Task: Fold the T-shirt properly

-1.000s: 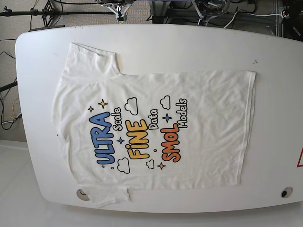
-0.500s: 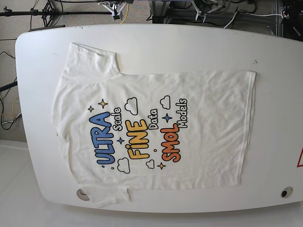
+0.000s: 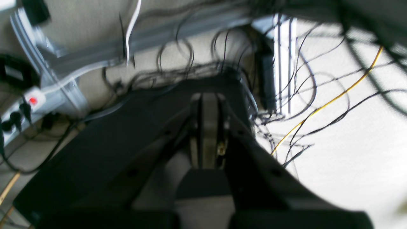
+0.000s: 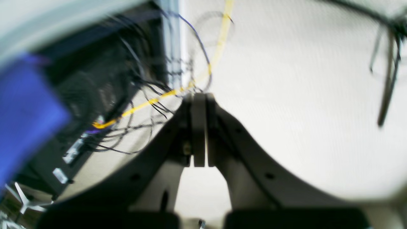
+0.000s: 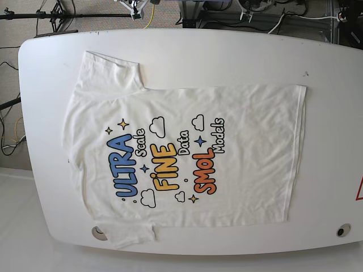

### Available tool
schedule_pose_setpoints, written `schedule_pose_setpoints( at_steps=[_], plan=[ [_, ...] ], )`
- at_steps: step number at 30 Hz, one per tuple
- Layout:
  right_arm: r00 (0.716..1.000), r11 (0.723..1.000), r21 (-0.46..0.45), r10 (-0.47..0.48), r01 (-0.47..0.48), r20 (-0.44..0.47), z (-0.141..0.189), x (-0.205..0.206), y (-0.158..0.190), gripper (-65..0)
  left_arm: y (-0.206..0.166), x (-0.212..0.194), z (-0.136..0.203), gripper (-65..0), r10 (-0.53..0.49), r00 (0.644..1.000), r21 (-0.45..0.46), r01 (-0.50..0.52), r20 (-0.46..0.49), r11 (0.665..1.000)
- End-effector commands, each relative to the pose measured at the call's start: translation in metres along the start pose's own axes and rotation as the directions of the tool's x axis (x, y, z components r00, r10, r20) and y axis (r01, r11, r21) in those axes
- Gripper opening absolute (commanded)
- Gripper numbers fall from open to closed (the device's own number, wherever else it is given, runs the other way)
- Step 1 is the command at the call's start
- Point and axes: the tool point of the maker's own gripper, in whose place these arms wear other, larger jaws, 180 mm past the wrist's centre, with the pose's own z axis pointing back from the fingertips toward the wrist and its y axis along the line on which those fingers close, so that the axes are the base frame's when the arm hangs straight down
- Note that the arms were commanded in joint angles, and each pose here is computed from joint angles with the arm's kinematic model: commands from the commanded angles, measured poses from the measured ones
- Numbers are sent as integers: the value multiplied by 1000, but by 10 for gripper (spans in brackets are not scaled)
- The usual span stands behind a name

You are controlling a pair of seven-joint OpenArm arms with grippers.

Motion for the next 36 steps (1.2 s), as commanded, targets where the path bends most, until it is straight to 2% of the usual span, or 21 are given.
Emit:
schedule_pose_setpoints(
  at_steps=[1,7,15,25,27,36],
  plan=[
    [1000,1000,-11,-5,5,-17,2,-9,-8,-650,-4,-15,3,-650,-4,1000,-6,4,-26,1000],
    [1000,1000,-20,-13,12,-29,3,-18,-13,-650,4,-34,8,-650,-5,999,8,5,-44,1000],
    [998,998,-51,-44,43,-33,8,-33,-30,-650,36,-59,18,-650,5,998,70,0,-60,998],
    [998,996,-69,-57,55,-35,12,-40,-41,-650,28,-69,22,-650,27,998,11,-26,-53,1000],
    [997,995,-68,-75,72,-37,13,-46,-42,-650,29,-77,25,-650,-9,998,10,10,-63,1000],
    [992,989,-79,-125,123,-17,21,-63,-52,-650,43,-88,34,-650,-14,999,33,15,-50,999]
  ],
)
